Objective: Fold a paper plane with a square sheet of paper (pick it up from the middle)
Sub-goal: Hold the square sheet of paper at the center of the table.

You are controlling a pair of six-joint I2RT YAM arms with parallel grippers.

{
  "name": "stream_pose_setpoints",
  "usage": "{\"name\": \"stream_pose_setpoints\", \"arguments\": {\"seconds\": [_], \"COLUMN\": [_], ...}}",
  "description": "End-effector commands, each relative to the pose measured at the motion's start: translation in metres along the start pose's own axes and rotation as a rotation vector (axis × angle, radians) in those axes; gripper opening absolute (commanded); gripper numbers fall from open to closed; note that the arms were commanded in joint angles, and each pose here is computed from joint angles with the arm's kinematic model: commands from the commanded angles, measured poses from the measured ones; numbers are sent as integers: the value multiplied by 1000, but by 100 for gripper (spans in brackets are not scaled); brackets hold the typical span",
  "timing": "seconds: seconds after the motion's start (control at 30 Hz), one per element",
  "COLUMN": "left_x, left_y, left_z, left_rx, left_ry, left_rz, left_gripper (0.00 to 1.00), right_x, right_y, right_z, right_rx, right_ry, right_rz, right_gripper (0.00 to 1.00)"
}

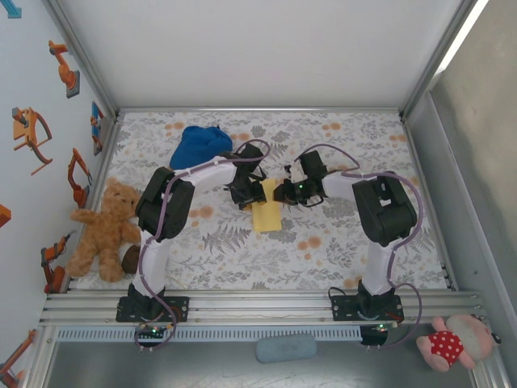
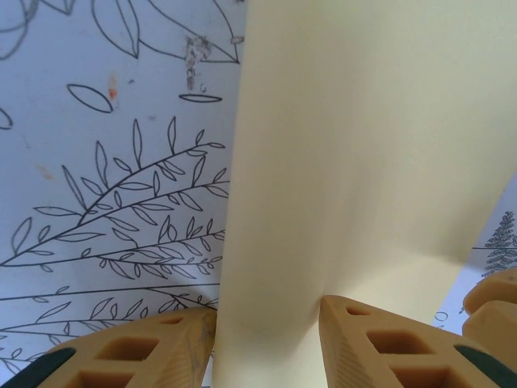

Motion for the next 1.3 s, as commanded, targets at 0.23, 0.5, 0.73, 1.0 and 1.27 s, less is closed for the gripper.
{"name": "stream_pose_setpoints", "arguments": {"seconds": [0.23, 0.5, 0.73, 1.0, 1.27], "left_x": [110, 108, 95, 31, -57], "left_y": [32, 32, 26, 2, -27], "left_z": [92, 90, 77, 31, -2], "left_rx": [-5, -6, 14, 75, 145], "left_ry": [-301, -290, -241, -72, 33], "left_rz": [141, 138, 105, -19, -225], "left_gripper": [43, 43, 43, 43, 48], "right_x": [12, 16, 21, 25, 26], "right_y": [2, 14, 43, 77, 83], "right_z": [1, -21, -52, -74, -83], "right_rx": [13, 35, 102, 166, 162], "right_ry": [-15, 89, 212, 269, 304], "right_rz": [37, 89, 179, 239, 235], "right_gripper": [8, 6, 3, 3, 2]}}
Point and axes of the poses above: each hand's point on the last joint's axis, 136 mm out from that joint toward the fingers, its own x axis out along the fingers, its own z axis along the line the jaws close on, y = z × x, the point moved 1 cm from there along -x, back along the fingers, and after that the axes turned 11 degrees about -x, right-handed, at the moved point
